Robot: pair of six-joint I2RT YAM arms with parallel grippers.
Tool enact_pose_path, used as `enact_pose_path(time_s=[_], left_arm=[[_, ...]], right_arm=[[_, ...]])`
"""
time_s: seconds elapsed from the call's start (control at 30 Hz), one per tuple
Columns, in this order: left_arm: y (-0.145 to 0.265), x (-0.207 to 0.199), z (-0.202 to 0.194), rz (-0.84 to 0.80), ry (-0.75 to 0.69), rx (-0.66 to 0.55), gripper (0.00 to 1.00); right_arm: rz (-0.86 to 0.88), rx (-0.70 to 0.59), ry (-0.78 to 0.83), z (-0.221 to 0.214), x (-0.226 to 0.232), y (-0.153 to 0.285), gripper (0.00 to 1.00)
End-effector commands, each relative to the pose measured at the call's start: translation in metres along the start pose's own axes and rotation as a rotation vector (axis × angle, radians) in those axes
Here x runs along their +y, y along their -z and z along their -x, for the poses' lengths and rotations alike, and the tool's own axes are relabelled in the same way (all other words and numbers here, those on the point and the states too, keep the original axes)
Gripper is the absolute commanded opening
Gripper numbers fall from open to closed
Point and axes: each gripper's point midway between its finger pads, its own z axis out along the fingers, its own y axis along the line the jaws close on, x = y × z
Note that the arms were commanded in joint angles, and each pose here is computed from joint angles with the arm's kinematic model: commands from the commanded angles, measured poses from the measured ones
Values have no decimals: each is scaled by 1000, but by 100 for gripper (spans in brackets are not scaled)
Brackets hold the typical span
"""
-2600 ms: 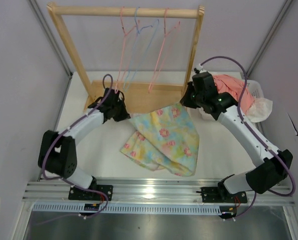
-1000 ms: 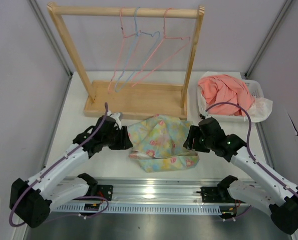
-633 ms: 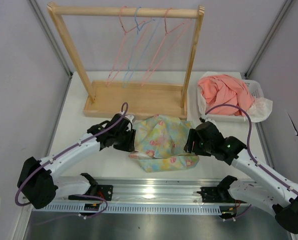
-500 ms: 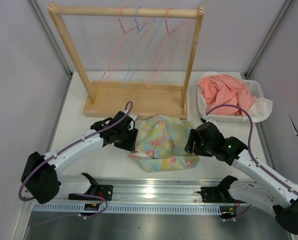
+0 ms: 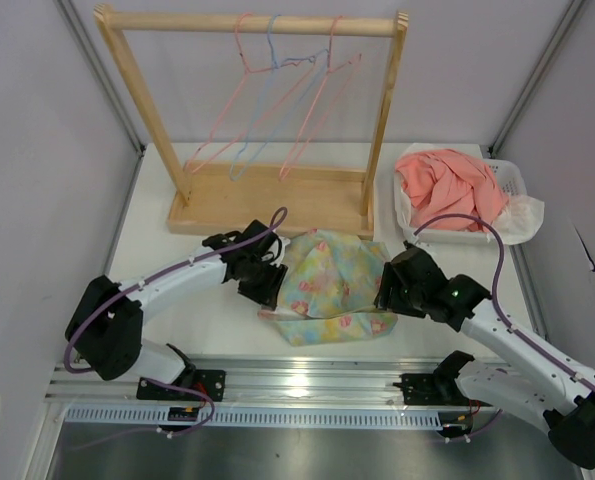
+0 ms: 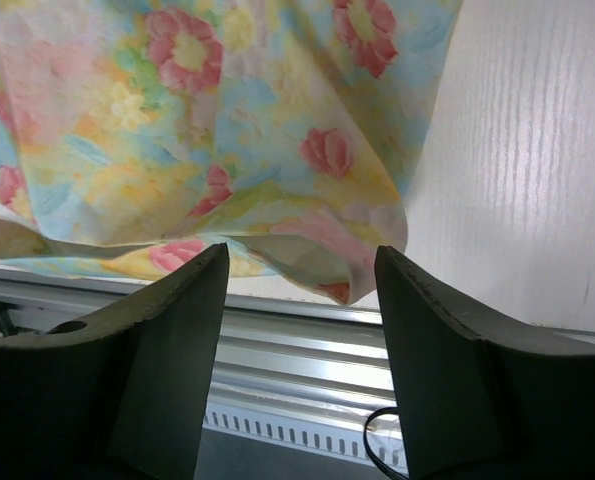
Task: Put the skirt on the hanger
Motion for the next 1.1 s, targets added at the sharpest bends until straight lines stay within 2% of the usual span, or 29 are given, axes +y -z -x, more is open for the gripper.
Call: enact_pose_path(time_s=[0.0, 0.07, 0.4, 0.43, 0.5, 0.53, 0.6, 0.63, 0.83, 0.93, 1.07], left_arm=[[7, -15, 14, -66, -52, -33, 48], [4, -17, 13, -77, -48, -29, 48], [-1, -26, 14, -118, -50, -6, 47], [-1, -27, 13, -117, -54, -2, 47], [-2, -27, 13, -115, -56, 1, 47], [-5, -27, 11, -114, -56, 10, 47], [-6, -28, 11, -117, -61, 14, 46], [-7, -27, 10, -115, -59, 20, 46], [-12, -26, 13, -95, -65, 25, 46], [-16, -20, 19, -34, -60, 21, 47], [-20, -22, 30, -24, -47, -2, 54]], right_arm=[[-54, 7, -29, -7, -14, -3, 64], [-57, 9, -42, -11, -17, -4, 62], [-68, 30, -61, -18, -20, -5, 42], [-70, 34, -61, -19, -20, -6, 34], [-72, 42, -58, -19, -18, -10, 26], [-77, 40, -57, -17, -18, -11, 16], [-78, -2, -54, -1, -14, -8, 4], [-83, -22, -54, 7, -13, -5, 1], [-59, -186, -22, 83, 8, 31, 0], [-30, -210, -5, 101, 22, 45, 0], [3, -235, -8, 109, 29, 55, 0]])
